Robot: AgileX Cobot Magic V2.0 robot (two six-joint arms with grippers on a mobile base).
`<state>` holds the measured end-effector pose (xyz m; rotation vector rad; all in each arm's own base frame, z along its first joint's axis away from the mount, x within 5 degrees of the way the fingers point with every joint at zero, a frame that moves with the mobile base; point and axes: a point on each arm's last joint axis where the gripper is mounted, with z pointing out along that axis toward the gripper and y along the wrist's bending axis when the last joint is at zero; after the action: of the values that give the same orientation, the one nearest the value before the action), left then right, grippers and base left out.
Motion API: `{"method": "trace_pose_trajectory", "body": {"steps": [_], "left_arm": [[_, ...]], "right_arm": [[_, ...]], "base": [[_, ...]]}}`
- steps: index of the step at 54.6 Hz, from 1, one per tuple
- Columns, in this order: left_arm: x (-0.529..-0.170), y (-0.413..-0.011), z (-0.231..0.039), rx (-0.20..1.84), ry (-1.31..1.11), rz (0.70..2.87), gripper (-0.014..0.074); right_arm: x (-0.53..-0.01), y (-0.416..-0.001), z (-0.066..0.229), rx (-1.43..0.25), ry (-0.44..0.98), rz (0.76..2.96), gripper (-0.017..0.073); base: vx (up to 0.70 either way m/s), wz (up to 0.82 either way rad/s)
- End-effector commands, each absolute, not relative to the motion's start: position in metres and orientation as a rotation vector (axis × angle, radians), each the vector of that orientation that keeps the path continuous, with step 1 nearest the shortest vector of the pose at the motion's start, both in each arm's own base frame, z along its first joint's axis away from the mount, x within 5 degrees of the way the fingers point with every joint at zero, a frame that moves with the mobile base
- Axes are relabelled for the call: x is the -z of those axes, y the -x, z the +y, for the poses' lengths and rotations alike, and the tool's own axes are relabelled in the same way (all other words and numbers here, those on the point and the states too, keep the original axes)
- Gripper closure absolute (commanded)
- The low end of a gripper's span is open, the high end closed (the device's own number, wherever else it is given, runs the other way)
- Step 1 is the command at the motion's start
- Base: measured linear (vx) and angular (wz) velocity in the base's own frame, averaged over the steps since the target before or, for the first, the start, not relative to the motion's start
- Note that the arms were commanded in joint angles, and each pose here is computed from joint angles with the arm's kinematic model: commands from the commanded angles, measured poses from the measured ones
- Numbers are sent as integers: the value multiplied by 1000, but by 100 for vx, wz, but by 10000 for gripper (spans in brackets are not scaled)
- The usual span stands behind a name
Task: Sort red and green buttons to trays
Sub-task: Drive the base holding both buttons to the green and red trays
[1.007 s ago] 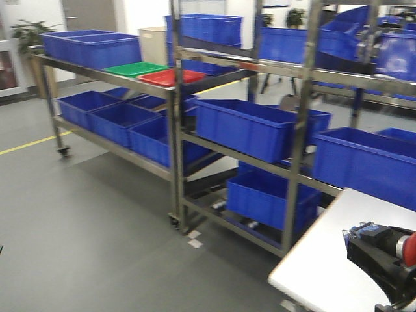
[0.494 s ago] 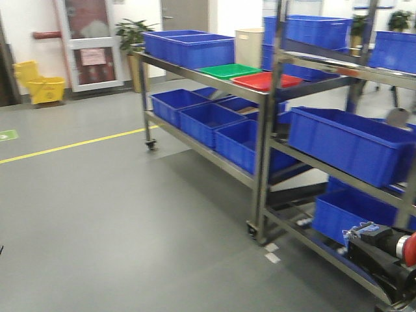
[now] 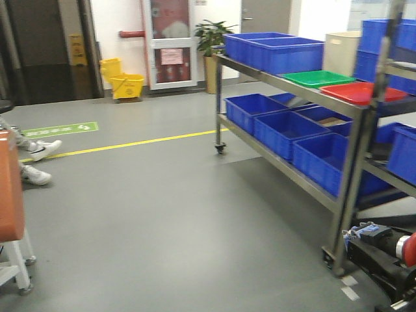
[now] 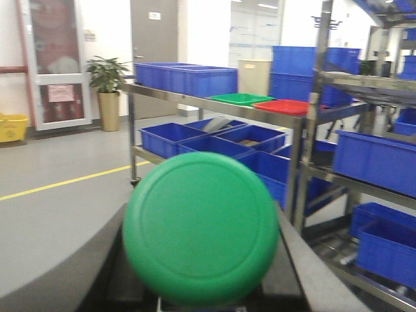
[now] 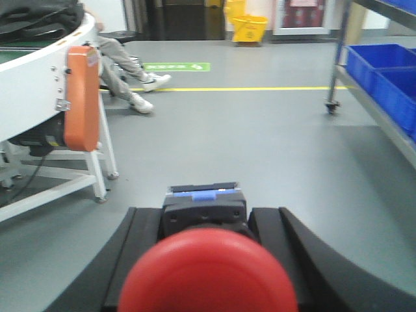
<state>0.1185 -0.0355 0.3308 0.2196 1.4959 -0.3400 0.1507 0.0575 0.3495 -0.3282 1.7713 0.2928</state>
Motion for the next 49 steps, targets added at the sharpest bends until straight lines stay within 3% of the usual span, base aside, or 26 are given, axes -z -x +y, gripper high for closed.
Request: {"method": "trace_pose_trajectory", "body": {"steps": [1,49], "left_arm": [[-342,-116,-38,385,-216,1453,573],[-342,-116,-38,386,-217,1453,573]], "right_arm": [[-370,-149,56,-288,298,1643,568],[-370,-149,56,-288,299,1644,568]], "base": [[27,39],[37,27]]}}
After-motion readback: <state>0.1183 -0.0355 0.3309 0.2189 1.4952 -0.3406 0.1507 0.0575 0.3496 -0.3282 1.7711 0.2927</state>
